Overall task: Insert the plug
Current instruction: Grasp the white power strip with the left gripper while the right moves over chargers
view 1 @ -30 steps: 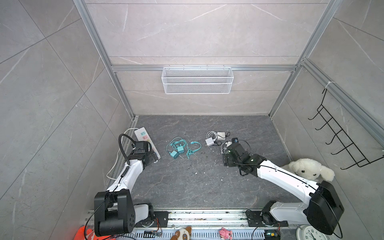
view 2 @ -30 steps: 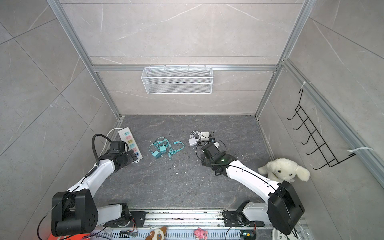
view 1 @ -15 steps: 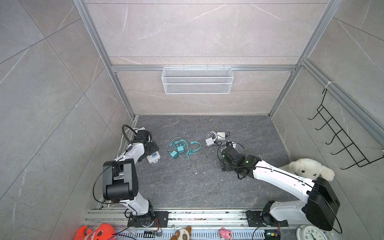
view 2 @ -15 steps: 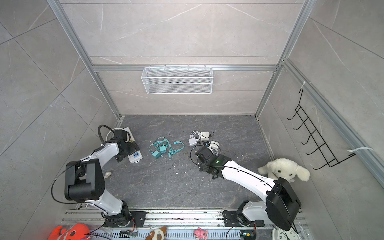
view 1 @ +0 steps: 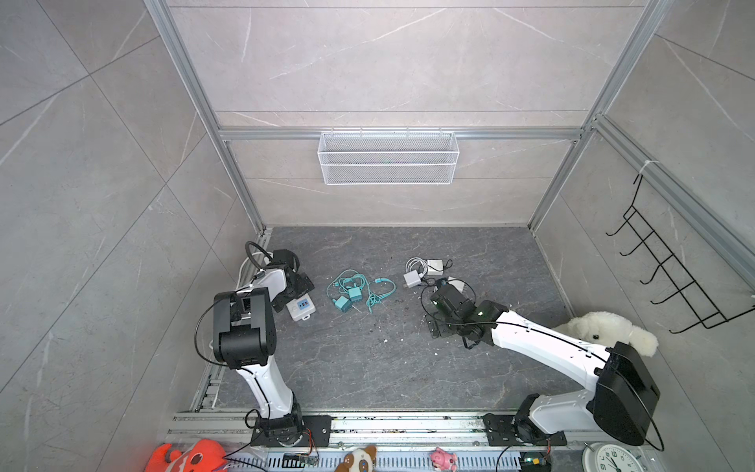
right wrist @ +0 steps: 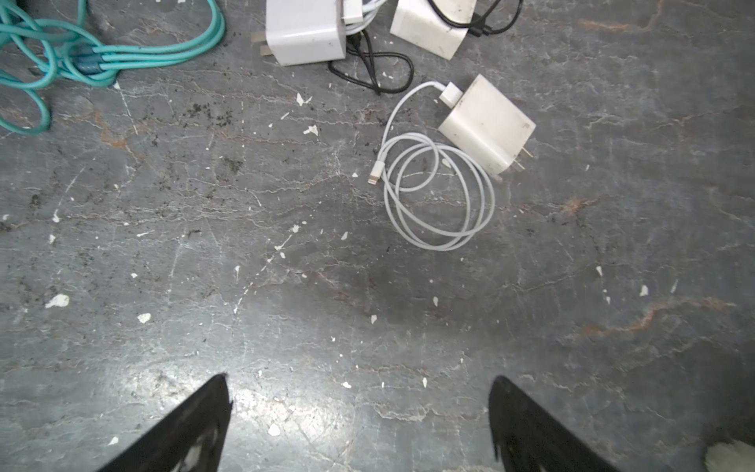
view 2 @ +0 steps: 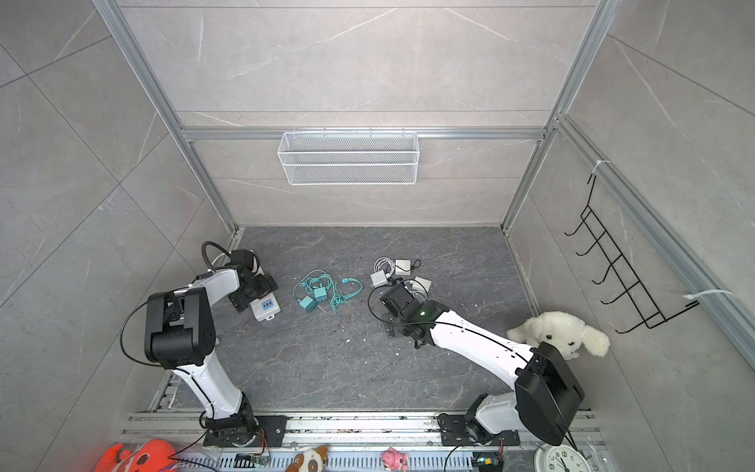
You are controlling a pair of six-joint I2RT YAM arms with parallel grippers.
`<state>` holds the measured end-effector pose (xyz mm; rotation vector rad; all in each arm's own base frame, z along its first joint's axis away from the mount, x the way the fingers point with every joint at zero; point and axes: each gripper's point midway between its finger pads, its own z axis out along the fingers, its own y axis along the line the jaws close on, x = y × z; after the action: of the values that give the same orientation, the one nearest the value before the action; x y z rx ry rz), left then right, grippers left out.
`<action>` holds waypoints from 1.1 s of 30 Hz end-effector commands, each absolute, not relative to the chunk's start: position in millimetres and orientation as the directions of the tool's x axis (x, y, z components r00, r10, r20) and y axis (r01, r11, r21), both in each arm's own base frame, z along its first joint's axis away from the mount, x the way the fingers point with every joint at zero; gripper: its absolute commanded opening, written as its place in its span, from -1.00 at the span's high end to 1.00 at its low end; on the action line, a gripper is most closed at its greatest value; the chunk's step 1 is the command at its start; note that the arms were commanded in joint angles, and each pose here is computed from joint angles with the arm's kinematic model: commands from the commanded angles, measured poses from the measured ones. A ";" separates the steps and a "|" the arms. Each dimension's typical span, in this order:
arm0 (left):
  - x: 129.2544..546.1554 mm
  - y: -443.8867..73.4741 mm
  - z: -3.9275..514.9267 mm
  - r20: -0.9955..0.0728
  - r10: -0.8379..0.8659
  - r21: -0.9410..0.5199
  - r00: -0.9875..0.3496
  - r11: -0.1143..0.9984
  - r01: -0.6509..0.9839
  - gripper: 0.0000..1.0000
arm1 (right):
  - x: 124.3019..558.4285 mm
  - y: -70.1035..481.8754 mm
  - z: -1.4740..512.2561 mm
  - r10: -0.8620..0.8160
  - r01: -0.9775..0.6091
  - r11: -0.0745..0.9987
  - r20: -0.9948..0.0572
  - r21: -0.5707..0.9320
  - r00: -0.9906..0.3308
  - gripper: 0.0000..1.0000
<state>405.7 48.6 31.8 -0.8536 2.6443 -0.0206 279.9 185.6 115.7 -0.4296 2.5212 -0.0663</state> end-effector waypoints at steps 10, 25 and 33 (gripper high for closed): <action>390.3 41.7 18.9 -0.254 -0.530 -0.110 -0.809 0.847 -0.520 -0.78 | 291.0 189.9 109.8 -0.318 -0.281 0.948 -0.507 -0.151 -0.801 -0.98; 370.5 30.5 30.3 -0.260 -0.486 -0.149 -0.834 0.874 -0.463 -0.05 | 303.3 153.9 93.7 -0.252 -0.190 0.966 -0.470 -0.175 -0.846 -0.99; 362.4 17.8 67.9 -0.345 -0.432 -0.182 -0.833 0.902 -0.392 0.01 | 309.5 145.9 94.2 -0.229 -0.166 0.971 -0.467 -0.172 -0.854 -0.99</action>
<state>358.4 27.8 37.5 -0.7050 2.7385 -0.1023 309.8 148.3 98.2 -0.2706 2.5974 -0.1569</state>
